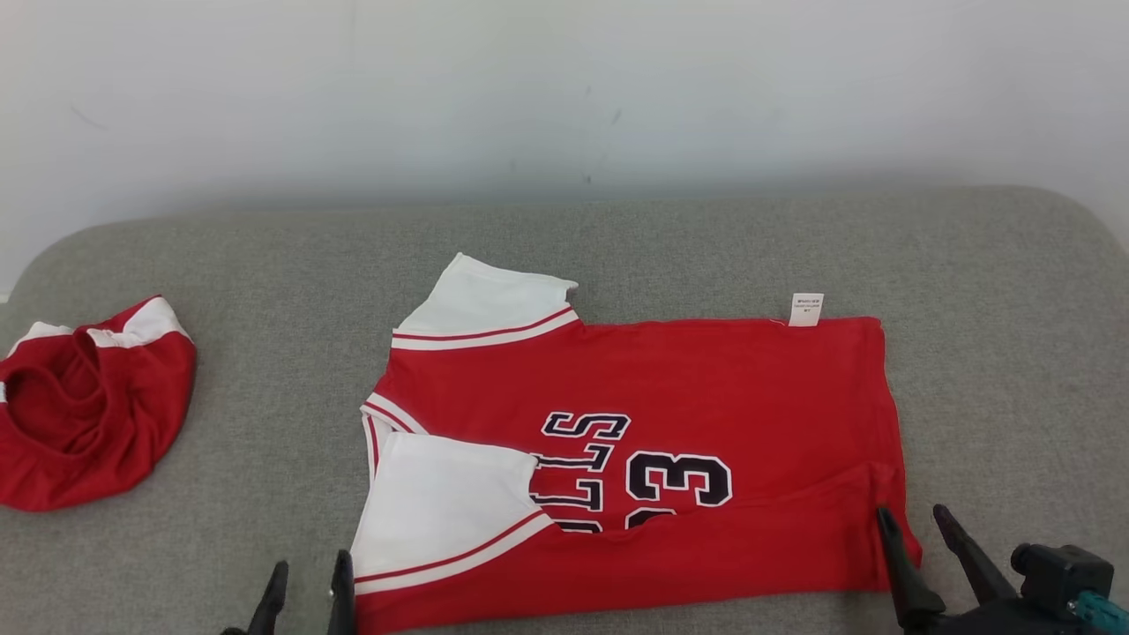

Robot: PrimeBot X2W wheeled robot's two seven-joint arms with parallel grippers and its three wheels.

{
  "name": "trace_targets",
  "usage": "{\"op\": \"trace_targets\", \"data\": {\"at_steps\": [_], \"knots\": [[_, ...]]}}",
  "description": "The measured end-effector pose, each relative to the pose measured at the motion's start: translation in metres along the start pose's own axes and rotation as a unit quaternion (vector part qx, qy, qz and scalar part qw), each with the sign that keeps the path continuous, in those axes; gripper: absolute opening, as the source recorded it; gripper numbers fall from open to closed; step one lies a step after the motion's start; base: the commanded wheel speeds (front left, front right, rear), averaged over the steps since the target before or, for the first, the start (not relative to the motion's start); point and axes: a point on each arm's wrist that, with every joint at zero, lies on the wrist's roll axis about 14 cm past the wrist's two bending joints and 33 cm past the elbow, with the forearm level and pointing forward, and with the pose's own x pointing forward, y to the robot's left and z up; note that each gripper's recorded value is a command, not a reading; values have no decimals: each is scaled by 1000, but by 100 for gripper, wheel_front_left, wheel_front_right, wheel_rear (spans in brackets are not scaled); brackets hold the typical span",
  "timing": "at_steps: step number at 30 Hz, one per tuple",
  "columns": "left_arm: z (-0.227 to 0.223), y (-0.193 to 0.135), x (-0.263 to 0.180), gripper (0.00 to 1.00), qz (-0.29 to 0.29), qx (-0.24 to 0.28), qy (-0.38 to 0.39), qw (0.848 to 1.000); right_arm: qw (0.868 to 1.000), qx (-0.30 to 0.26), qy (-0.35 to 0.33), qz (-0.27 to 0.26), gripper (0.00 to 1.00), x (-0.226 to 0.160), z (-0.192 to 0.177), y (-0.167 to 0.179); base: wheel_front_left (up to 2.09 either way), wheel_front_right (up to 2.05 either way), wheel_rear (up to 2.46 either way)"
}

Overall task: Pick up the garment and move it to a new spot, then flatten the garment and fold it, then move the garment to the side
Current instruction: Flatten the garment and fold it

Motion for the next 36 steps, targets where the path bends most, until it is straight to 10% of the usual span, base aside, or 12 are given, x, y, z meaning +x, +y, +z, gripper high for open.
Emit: {"op": "trace_targets", "data": {"at_steps": [14, 36], "knots": [[83, -10, 4, 100, -22, 97, -123, 987, 985, -25, -167, 23, 100, -9, 70, 34, 0, 0, 0], [95, -7, -5, 100, -46, 106, -131, 985, 981, -63, -183, 36, 100, -16, 69, 53, 0, 0, 0]]}}
